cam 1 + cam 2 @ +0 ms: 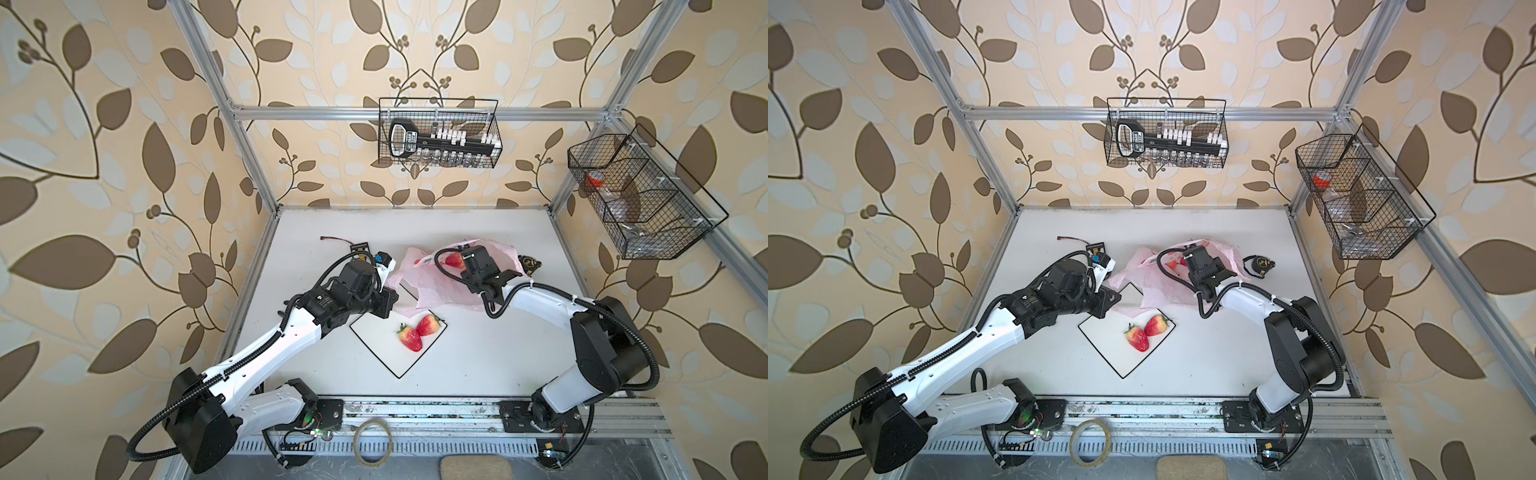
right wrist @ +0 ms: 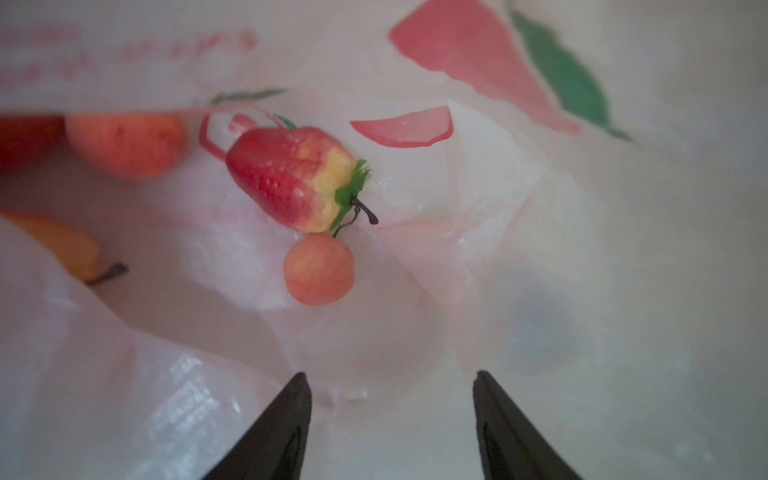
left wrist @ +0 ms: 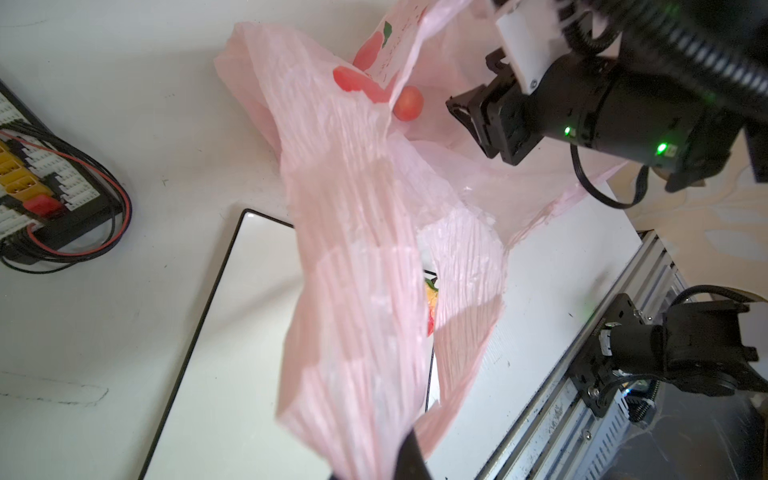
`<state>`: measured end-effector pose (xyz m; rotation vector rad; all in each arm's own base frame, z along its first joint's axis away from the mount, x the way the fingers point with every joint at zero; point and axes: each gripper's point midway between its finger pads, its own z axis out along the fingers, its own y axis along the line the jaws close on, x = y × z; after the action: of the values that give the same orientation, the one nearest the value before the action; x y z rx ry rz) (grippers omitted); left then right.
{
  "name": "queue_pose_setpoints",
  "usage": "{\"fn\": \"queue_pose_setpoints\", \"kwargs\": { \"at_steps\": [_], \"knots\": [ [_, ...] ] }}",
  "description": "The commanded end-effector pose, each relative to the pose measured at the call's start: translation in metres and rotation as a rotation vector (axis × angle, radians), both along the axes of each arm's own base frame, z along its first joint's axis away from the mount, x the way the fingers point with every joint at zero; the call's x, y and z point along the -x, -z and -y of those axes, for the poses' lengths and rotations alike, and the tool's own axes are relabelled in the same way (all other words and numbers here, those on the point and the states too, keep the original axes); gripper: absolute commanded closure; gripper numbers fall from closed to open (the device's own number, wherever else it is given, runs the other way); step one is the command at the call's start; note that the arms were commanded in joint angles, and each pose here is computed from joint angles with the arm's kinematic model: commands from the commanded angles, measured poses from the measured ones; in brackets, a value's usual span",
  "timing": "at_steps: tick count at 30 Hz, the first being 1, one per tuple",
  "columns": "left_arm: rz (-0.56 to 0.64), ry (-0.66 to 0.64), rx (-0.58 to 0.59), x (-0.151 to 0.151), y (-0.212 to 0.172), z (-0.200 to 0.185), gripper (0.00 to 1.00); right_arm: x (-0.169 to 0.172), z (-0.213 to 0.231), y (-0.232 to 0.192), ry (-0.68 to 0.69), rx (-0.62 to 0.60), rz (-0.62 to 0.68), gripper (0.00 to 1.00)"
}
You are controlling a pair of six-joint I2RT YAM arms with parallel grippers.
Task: Take the fake fruits out of the plastic bag
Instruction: 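Lower the right gripper into the bag and grasp a third fake strawberry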
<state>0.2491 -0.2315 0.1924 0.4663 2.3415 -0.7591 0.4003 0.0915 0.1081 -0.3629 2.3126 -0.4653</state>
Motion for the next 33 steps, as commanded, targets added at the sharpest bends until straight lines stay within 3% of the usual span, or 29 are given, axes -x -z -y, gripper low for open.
{"fn": "queue_pose_setpoints", "kwargs": {
  "at_steps": [1, 6, 15, 25, 33],
  "knots": [
    [-0.020, 0.020, 0.031, 0.004, 0.003, 0.007, 1.00, -0.012, -0.026, -0.013, 0.122, -0.363, 0.071, 0.36],
    [-0.030, 0.032, 0.024, 0.007, 0.004, 0.009, 1.00, -0.033, -0.036, -0.016, 0.207, -0.532, 0.132, 0.32],
    [-0.024, 0.051, 0.011, 0.006, 0.005, 0.012, 1.00, -0.067, -0.033, 0.003, 0.386, -0.709, 0.172, 0.28],
    [-0.023, 0.056, 0.004, 0.006, 0.006, 0.012, 1.00, -0.102, -0.045, 0.024, 0.400, -0.788, 0.159, 0.23],
    [-0.021, 0.056, -0.005, 0.006, 0.007, 0.011, 1.00, -0.120, -0.045, 0.051, 0.450, -0.748, 0.119, 0.23]
  ]
}}
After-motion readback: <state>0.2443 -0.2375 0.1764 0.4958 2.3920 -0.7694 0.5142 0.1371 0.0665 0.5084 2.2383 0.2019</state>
